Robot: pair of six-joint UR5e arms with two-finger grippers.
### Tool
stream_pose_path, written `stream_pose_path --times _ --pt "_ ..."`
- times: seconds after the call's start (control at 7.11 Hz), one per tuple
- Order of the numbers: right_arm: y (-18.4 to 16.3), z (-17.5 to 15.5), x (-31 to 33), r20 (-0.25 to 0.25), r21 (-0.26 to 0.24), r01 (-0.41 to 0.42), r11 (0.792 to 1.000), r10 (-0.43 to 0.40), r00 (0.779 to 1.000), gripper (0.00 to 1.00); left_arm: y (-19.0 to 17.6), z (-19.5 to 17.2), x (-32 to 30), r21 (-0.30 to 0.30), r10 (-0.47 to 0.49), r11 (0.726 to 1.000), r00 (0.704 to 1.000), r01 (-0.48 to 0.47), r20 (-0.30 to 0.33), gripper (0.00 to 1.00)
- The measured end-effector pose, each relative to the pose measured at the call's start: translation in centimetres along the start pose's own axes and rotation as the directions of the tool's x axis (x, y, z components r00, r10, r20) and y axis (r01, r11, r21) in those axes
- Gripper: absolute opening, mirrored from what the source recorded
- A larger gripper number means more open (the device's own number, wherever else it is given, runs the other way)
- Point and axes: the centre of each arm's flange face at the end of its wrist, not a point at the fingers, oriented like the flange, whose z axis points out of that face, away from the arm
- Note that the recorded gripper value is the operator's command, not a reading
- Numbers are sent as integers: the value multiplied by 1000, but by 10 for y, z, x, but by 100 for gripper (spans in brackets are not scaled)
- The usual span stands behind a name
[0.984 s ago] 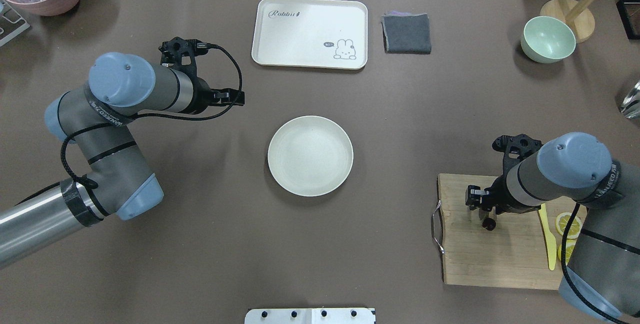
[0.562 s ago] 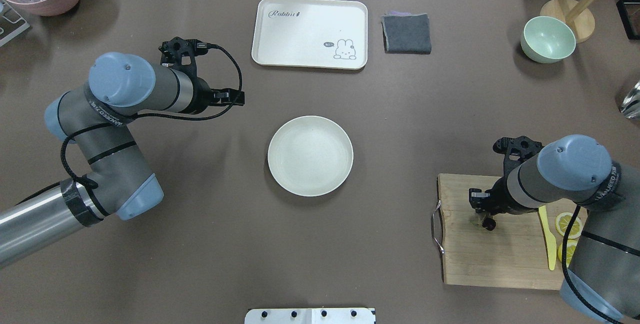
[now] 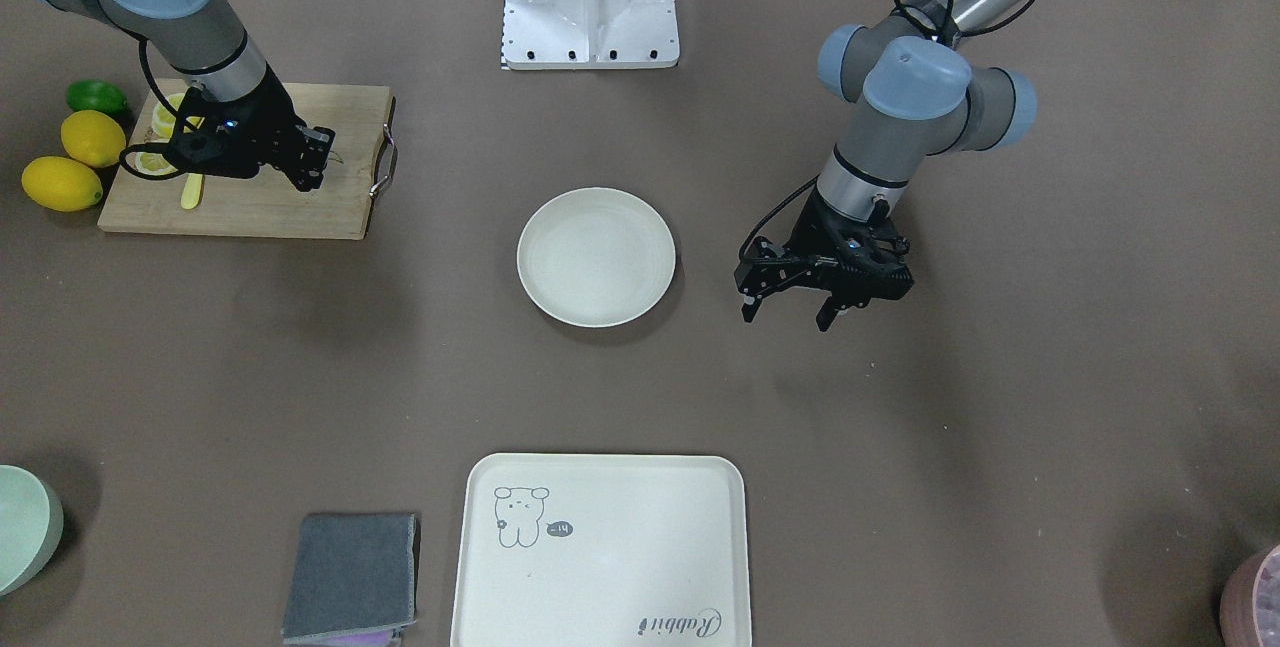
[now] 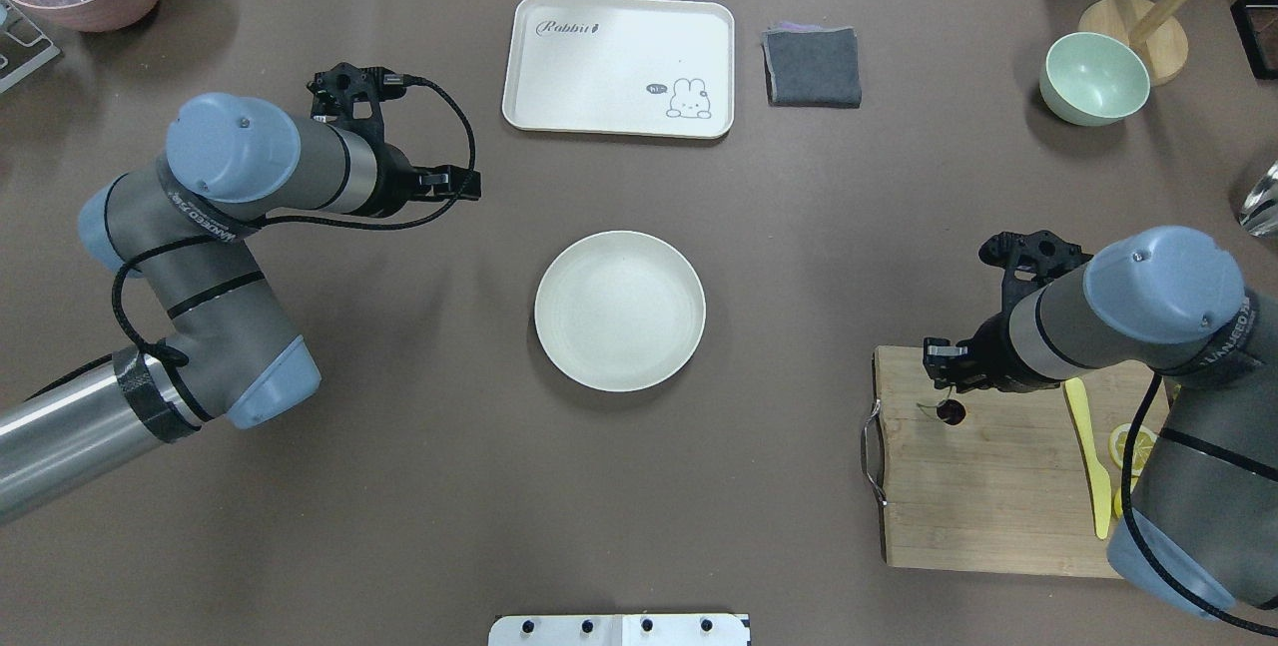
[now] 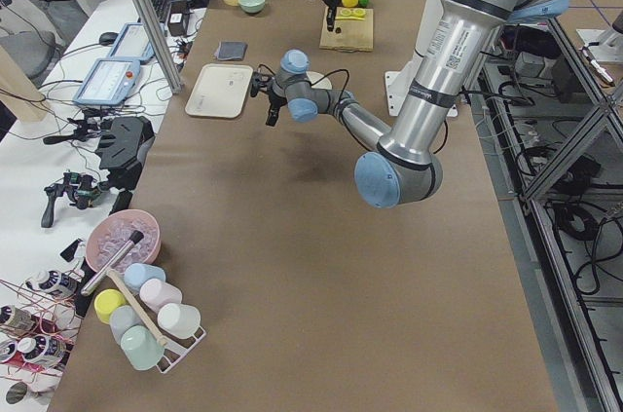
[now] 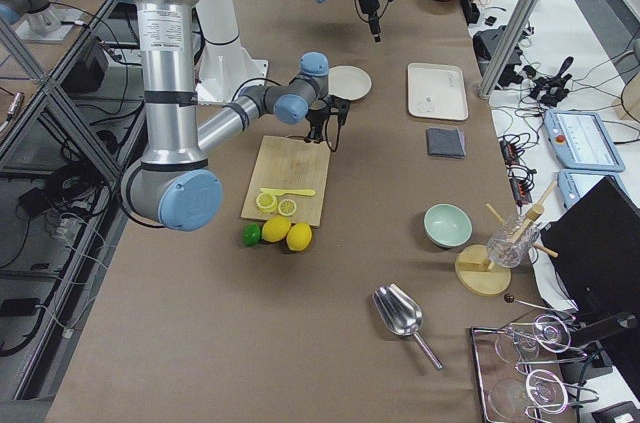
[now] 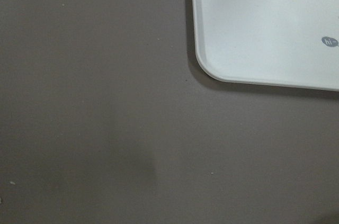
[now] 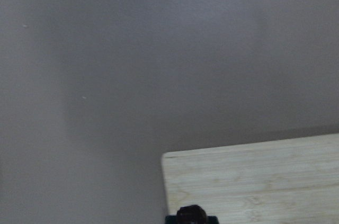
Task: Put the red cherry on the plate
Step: 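Lift the cherries with the right gripper toward the plate while the left arm withdraws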
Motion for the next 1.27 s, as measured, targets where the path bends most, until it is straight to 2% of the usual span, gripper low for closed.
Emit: stream_pose_path --times 0.28,0.56,0.84,1.12,1.27 --pt "-8 -28 -75 -1 3 -6 1000 6 1000 0 -17 -5 -44 21 36 999 998 -37 54 98" --pt "-17 -35 -133 14 14 2 1000 -2 1000 0 -33 -7 -102 30 69 997 989 -74 129 98" --pt "-26 -19 -184 4 27 11 1000 -11 1000 0 -52 -26 -174 25 143 988 967 -152 209 98" --pt "-24 7 -232 -20 44 37 998 -36 999 0 -75 -53 -243 -6 149 988 959 -152 243 98" --pt "-23 27 -251 -12 53 53 997 -53 999 0 -85 -64 -275 -25 165 986 952 -164 257 98"
